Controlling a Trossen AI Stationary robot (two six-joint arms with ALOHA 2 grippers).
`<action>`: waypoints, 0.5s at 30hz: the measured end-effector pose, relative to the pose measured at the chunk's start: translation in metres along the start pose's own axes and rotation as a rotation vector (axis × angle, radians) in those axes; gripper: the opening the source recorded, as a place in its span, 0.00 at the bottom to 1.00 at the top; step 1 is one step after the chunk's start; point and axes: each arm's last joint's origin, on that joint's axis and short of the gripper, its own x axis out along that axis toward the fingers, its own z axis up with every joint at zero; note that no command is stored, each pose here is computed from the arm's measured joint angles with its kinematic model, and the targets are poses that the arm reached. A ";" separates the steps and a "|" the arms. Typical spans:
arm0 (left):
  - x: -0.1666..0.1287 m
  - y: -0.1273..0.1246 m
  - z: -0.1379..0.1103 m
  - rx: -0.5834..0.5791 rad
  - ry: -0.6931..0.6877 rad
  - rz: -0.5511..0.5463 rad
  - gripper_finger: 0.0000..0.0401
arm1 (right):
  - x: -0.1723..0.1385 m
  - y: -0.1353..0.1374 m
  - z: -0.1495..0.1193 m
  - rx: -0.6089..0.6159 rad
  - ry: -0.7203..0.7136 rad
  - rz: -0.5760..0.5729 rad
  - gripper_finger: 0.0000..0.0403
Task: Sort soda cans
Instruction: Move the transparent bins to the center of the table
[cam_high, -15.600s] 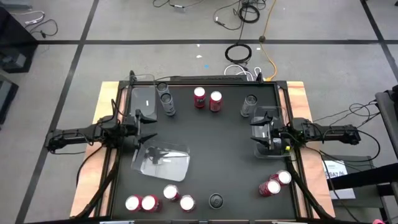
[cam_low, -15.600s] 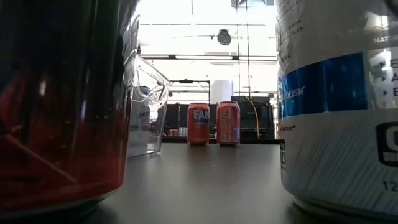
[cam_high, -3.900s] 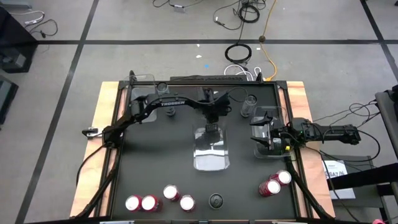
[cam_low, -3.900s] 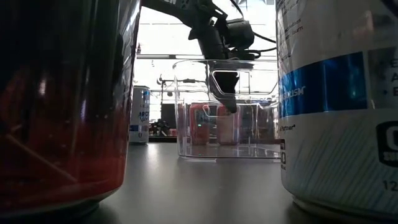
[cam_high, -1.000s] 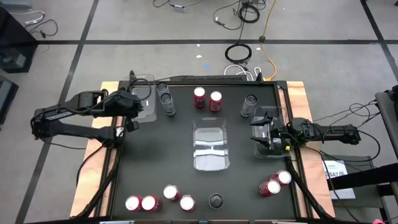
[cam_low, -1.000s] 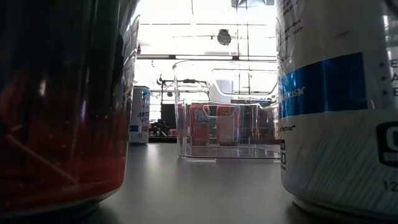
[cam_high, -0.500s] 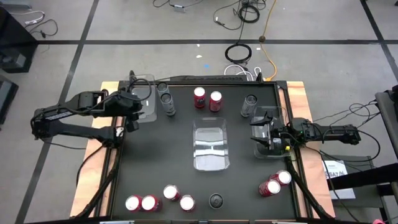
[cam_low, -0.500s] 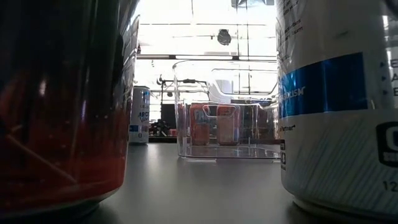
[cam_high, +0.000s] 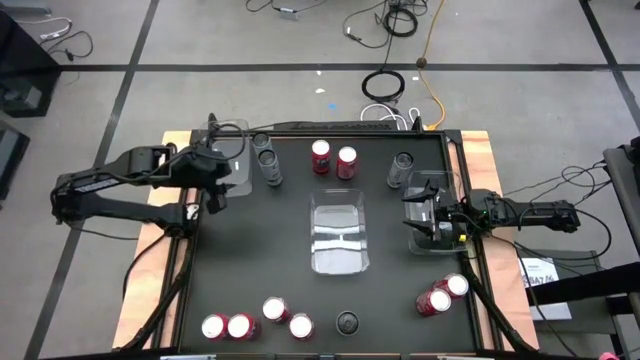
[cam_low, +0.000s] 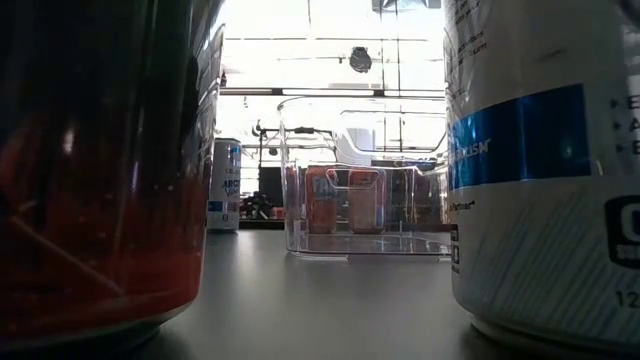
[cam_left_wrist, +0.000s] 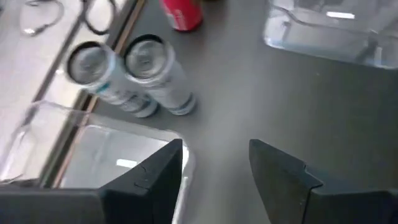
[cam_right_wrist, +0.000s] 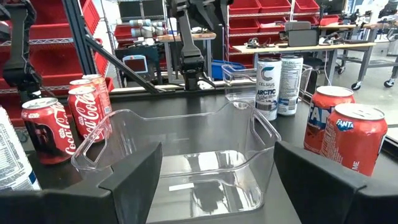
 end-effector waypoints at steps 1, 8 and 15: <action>0.002 0.000 0.001 0.005 0.008 -0.018 0.49 | 0.000 0.000 0.000 0.000 0.000 0.000 0.75; 0.029 0.008 0.004 0.017 0.123 -0.084 0.49 | 0.000 0.000 0.000 0.000 0.000 0.000 0.75; 0.055 0.030 -0.014 -0.032 0.204 -0.151 0.49 | 0.000 0.000 0.000 0.000 0.000 0.000 0.75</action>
